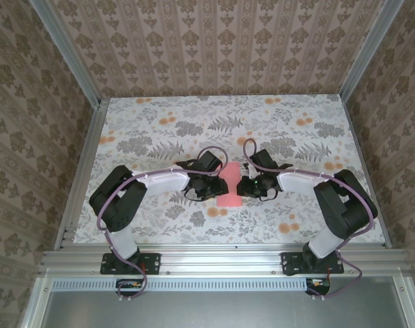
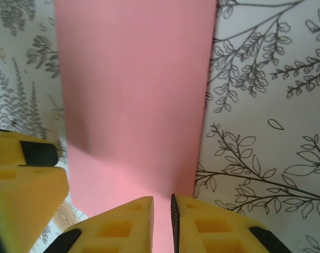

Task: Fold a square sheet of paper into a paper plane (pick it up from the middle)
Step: Fold the triangle a second time at the center of the table.

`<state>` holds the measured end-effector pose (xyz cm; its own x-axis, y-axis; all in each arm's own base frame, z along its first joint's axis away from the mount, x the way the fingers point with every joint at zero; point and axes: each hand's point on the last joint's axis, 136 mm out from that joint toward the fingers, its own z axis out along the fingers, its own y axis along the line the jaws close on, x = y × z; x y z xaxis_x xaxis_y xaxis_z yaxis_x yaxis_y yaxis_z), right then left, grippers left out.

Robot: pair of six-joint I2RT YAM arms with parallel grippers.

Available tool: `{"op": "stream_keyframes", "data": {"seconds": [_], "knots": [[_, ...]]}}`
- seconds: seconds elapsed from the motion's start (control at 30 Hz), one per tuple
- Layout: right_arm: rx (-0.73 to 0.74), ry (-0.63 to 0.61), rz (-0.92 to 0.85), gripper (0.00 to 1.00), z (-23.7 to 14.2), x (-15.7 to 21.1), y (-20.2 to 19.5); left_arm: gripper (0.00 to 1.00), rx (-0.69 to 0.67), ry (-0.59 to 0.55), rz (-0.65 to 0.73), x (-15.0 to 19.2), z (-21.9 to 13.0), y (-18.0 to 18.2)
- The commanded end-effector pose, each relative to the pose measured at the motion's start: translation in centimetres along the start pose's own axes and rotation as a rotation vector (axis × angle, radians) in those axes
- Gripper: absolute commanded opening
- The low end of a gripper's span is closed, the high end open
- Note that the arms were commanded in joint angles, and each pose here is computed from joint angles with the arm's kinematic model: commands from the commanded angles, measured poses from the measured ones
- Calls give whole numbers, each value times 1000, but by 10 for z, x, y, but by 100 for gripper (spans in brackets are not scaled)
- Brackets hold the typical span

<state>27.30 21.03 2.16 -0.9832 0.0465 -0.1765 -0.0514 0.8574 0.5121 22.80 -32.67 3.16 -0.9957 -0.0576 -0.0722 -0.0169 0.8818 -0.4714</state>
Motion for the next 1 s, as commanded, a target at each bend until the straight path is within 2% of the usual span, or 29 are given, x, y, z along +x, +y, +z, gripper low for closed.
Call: {"op": "stream_keyframes", "data": {"seconds": [0.0, 0.5, 0.7, 0.87, 0.97], "knots": [[36, 20, 14, 19, 5, 9, -10, 50, 16, -14, 9, -2, -5, -8], [144, 50, 55, 18, 12, 19, -39, 51, 29, -1, 2, -2, -1, -10], [21, -1, 44, 19, -2, 4, -9, 51, 26, -12, 1, -4, -3, -11], [15, -56, 16, 23, -13, -16, 4, 51, 18, -22, -2, -5, -4, -9], [-10, -42, 22, 23, -7, -18, 8, 51, 16, -22, -5, -5, -4, -8]]}}
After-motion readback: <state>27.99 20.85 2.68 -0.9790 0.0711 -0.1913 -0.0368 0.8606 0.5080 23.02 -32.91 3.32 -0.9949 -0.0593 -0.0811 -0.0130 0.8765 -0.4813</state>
